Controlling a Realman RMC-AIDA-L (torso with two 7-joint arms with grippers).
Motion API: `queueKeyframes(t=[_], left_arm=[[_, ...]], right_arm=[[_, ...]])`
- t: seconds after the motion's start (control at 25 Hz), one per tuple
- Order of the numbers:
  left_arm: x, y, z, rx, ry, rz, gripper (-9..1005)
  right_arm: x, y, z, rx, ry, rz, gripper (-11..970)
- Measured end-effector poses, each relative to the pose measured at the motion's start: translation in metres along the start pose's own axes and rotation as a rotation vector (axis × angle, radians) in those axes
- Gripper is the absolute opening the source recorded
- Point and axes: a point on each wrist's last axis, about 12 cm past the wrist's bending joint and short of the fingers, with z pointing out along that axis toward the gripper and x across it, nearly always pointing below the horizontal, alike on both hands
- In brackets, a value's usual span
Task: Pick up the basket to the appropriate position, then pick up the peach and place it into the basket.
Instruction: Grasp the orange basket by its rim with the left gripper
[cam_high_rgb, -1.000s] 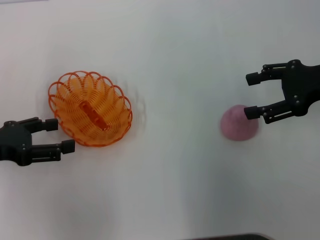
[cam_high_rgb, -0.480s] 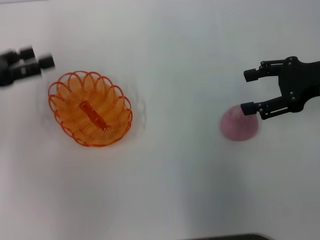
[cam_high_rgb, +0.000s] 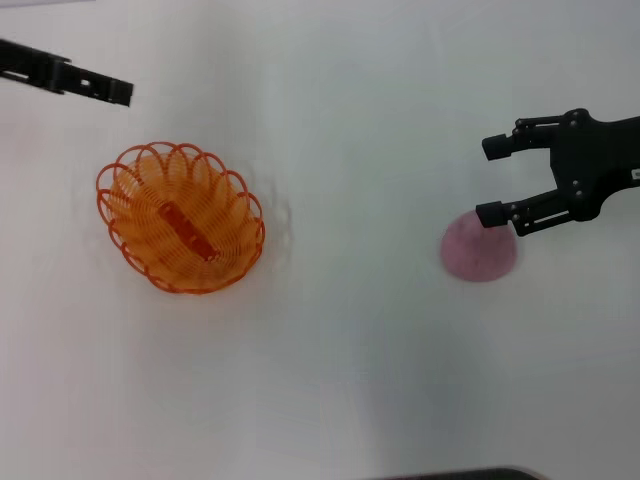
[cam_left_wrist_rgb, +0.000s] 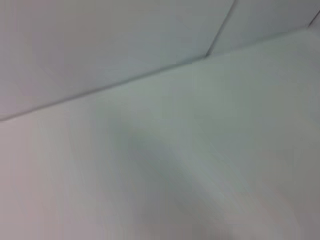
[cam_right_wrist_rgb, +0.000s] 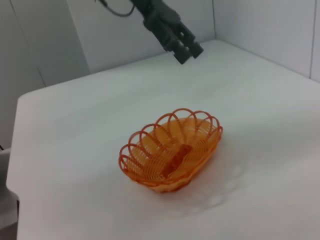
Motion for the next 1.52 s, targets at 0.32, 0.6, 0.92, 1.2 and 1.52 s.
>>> queueKeyframes(t=[0.32,0.6,0.92,1.2,1.52], left_arm=[[-0.035,-0.018,0.043,-0.182,0.229,0.090,876],[-0.019,-0.017,0.087,-0.216,0.317,0.132,868],[-0.006,-0.019,0.101,-0.216,0.349,0.138,859],[-0.007,-0.017,0.099,-0.215,0.336,0.123,851],[-0.008,-0.019,0.099,-0.208,0.339,0.127,512]], right_arm=[[-0.003,0.000,0.005,-0.011,0.005,-0.011,917],[-0.005,-0.001,0.009,-0.012,0.009,-0.015,916],[-0.011,-0.005,0.013,-0.006,0.012,-0.033,915],[-0.013,-0.006,0.020,-0.004,0.031,-0.046,914],[-0.013,-0.007,0.022,0.005,0.033,-0.048,912]])
